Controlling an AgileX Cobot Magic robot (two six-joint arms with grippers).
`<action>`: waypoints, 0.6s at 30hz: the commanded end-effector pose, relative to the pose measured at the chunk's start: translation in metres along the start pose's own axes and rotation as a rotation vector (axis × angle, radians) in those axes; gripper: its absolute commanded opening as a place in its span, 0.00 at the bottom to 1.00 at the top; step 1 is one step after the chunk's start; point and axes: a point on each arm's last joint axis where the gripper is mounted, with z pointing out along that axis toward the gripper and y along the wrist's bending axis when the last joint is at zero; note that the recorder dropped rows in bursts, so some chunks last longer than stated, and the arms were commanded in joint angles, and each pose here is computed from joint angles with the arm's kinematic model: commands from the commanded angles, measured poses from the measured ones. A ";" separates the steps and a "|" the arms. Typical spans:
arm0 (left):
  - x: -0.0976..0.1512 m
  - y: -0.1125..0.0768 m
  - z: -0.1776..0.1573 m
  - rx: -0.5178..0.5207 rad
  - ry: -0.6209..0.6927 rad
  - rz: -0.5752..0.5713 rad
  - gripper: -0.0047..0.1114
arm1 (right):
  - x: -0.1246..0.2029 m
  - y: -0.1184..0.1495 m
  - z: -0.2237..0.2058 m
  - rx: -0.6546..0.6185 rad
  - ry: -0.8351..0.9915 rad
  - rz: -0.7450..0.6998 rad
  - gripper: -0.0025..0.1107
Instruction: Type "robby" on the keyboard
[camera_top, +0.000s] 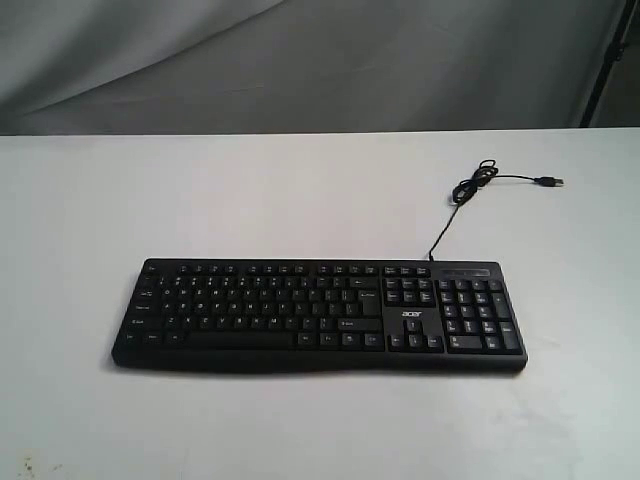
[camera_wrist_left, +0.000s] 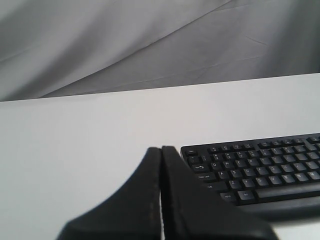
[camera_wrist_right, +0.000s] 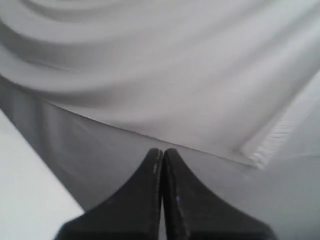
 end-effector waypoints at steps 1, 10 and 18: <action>0.001 0.000 0.000 0.005 -0.005 0.003 0.04 | -0.002 0.007 0.007 0.291 0.146 -0.307 0.02; 0.001 0.000 0.000 0.005 -0.005 0.003 0.04 | -0.025 0.027 0.014 0.254 0.278 -0.099 0.02; 0.001 0.000 0.000 0.005 -0.005 0.003 0.04 | -0.020 0.059 0.055 -0.181 0.416 0.014 0.02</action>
